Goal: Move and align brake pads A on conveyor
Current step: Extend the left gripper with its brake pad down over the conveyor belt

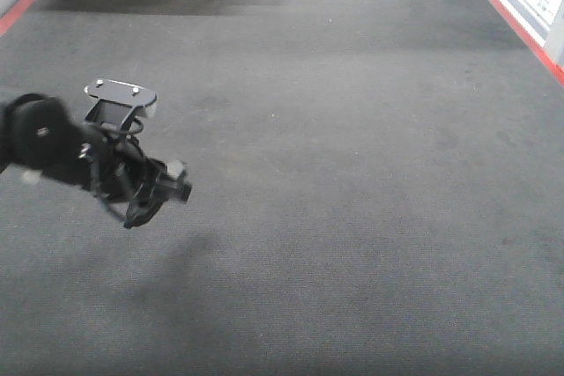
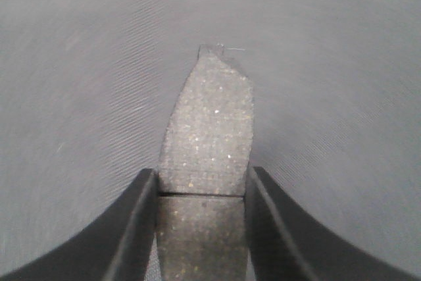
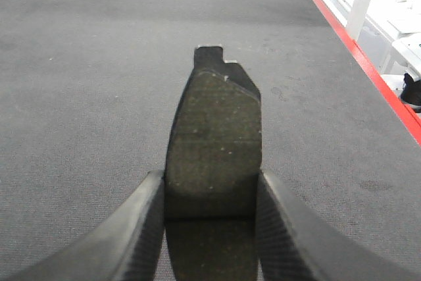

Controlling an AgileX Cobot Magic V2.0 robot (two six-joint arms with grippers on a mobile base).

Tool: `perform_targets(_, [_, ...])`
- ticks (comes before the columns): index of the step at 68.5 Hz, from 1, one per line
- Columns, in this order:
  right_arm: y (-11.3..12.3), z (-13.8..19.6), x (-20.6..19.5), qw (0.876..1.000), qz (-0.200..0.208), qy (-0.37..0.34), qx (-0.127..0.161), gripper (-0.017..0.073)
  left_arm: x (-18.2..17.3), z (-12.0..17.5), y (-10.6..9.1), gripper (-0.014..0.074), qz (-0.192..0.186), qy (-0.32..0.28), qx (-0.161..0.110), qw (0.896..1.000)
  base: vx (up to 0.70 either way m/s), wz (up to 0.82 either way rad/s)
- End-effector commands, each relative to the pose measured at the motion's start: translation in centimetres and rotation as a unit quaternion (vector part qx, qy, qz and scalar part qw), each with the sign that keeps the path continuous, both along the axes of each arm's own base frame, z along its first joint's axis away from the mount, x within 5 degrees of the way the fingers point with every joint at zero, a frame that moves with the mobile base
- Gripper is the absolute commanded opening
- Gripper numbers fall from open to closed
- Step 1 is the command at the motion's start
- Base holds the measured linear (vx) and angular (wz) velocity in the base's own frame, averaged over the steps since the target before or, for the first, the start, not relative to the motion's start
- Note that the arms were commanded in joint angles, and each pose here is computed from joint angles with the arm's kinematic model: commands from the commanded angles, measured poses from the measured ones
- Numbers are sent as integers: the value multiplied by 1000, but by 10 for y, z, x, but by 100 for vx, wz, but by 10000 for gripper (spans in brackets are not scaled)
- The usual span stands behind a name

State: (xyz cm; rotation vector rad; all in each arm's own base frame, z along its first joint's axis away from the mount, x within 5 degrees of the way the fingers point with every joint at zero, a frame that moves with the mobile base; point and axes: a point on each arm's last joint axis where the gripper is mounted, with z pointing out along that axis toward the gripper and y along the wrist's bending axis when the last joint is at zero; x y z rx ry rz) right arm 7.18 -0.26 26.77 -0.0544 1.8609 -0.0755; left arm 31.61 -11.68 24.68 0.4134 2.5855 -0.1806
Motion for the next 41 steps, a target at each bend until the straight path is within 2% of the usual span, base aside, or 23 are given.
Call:
perform_targets(1, [0,19,2,998,4,-62,-9,101,16,17,-4,95,75,-26,-36,996,0,0])
perform_targets(5, [0,19,2,998,4,-62,-9,101,25,9,-7,96,102,-16,-47,994,0,0])
perform_targets(13, [0,19,2,998,4,-62,-9,101,39,-2,-12,108,124,-4,-59,991,0,0])
perform_targets(28, [0,19,2,998,4,-62,-9,101,50,-30,-17,167,139,33,-49,989,0,0])
perform_targets(41, [0,19,2,998,4,-62,-9,101,50,-45,-17,259,158,70,-44,984,0,0])
